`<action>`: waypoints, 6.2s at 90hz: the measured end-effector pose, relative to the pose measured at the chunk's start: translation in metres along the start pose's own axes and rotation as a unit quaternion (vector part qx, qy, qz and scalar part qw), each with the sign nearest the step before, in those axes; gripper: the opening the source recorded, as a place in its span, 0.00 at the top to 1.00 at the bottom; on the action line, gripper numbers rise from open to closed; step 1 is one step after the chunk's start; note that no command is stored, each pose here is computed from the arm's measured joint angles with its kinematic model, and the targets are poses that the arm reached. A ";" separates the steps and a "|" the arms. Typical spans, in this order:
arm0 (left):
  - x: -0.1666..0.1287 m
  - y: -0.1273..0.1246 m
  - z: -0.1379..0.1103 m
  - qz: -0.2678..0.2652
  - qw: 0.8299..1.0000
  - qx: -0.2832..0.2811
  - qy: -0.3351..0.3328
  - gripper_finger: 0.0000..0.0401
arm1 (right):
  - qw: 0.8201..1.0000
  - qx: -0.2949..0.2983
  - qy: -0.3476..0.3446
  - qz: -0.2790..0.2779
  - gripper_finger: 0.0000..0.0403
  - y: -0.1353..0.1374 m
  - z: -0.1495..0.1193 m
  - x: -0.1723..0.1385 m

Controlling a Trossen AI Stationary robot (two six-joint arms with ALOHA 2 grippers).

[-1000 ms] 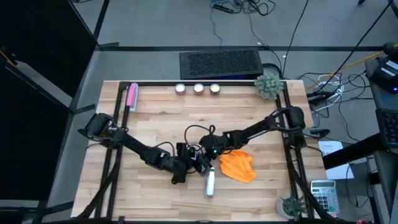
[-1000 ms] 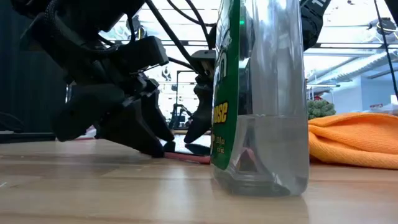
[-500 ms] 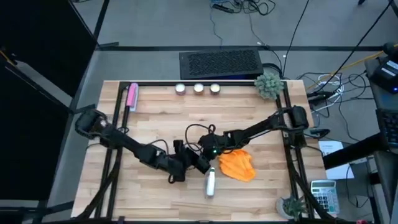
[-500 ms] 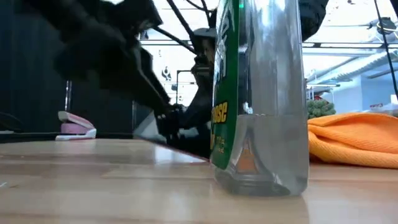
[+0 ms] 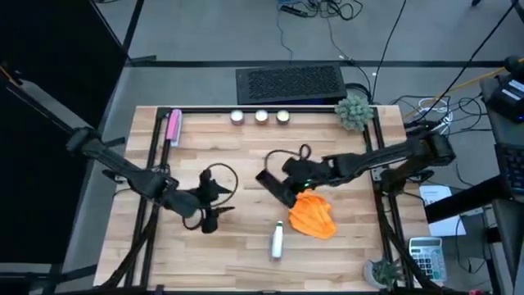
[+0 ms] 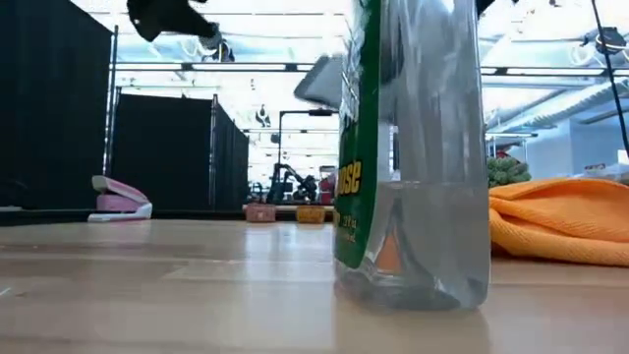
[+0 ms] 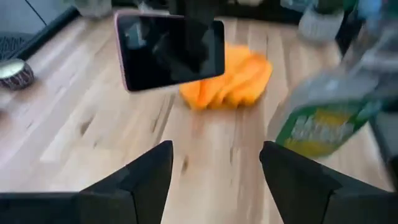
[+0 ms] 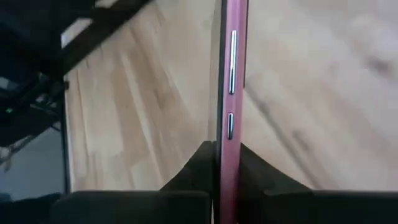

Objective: Apply microfiber cloth
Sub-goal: Spray the back of the cellphone using the spray bottle

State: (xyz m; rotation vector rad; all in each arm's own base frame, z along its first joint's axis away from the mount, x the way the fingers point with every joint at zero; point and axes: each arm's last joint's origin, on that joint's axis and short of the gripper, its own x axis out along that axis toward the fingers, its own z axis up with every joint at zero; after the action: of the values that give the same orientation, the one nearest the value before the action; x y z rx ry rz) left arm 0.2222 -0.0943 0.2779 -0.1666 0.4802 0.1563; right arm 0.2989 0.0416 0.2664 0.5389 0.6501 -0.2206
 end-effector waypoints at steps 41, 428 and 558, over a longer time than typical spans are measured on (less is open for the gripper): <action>0.006 0.039 0.058 -0.302 0.926 -0.220 -0.054 0.44 | 0.831 -0.476 -0.284 -0.040 0.98 0.062 0.012 -0.072; 0.024 0.077 0.071 -0.248 0.942 -0.196 -0.115 0.97 | 0.955 -0.202 -0.214 0.029 0.10 0.140 -0.138 -0.027; 0.089 0.005 0.030 -0.218 0.959 -0.142 -0.115 0.97 | 0.923 -0.268 -0.276 0.005 0.32 0.140 -0.114 0.002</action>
State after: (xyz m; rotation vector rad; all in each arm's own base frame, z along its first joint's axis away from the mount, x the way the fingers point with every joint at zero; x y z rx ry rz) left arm 0.3119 -0.0738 0.2614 -0.5255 0.1778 -0.1881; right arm 0.2916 0.2207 0.2460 -0.0601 0.1350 -0.1630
